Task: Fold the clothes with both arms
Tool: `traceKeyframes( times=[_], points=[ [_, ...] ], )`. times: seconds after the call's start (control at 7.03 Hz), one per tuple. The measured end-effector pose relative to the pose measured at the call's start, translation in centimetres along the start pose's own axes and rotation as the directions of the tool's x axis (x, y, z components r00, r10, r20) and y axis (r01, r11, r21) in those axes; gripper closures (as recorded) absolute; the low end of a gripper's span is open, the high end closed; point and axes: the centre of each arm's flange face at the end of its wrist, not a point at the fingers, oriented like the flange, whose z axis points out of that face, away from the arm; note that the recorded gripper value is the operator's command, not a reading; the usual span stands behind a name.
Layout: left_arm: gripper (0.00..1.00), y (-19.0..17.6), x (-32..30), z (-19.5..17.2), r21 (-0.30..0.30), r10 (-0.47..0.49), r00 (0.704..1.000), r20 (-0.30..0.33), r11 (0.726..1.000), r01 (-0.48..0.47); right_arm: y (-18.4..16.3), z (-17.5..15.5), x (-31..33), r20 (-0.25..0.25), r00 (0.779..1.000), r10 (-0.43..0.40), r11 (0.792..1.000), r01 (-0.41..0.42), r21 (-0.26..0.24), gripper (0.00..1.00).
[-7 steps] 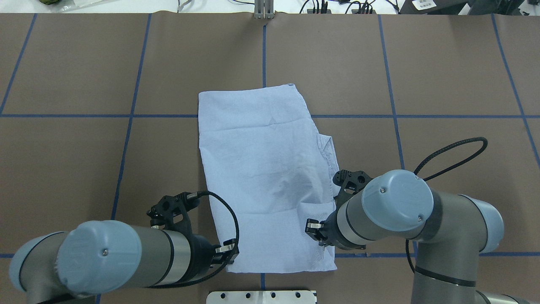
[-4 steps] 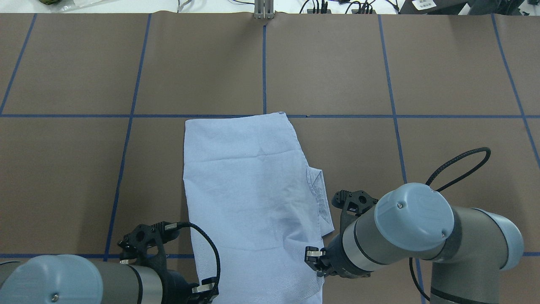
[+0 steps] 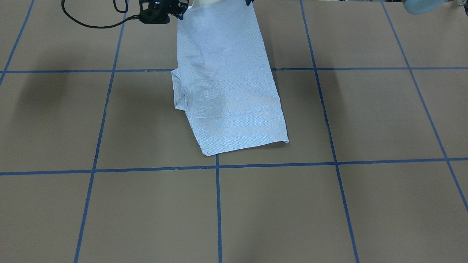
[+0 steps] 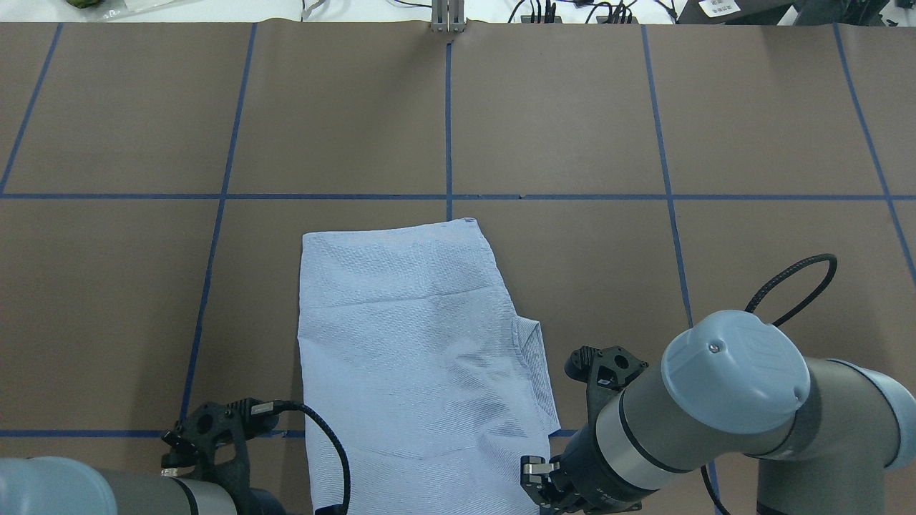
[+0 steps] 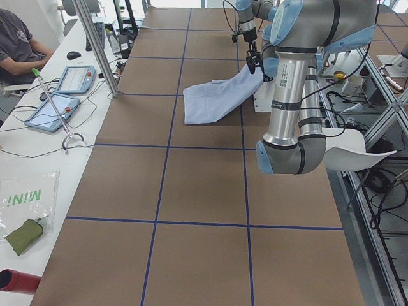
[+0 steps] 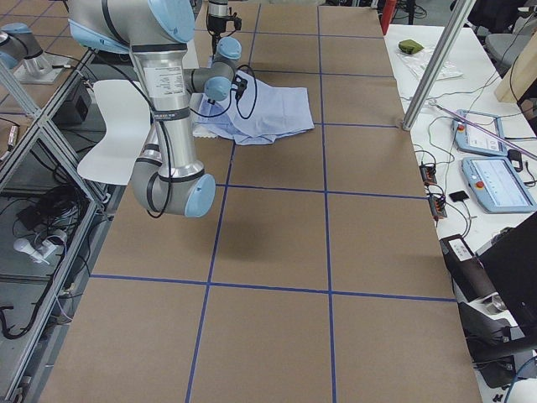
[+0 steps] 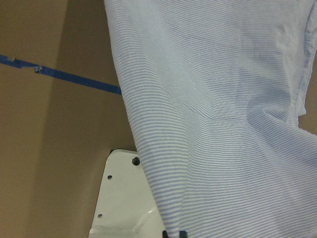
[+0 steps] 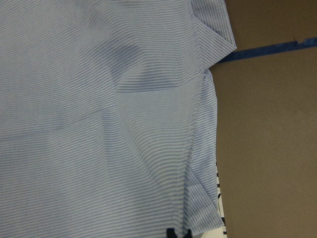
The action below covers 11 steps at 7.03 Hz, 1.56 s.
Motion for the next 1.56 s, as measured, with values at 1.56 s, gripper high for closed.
traceKeyframes(
  times=[1.56],
  points=[
    [1.0, -24.1, 1.3, 1.4, 0.277, 0.149, 0.981, 0.126, 0.944, -0.179, -18.3, -3.9, -6.4, 0.025, 0.996, 0.083, 0.965, -0.086, 0.248, 1.0]
  ],
)
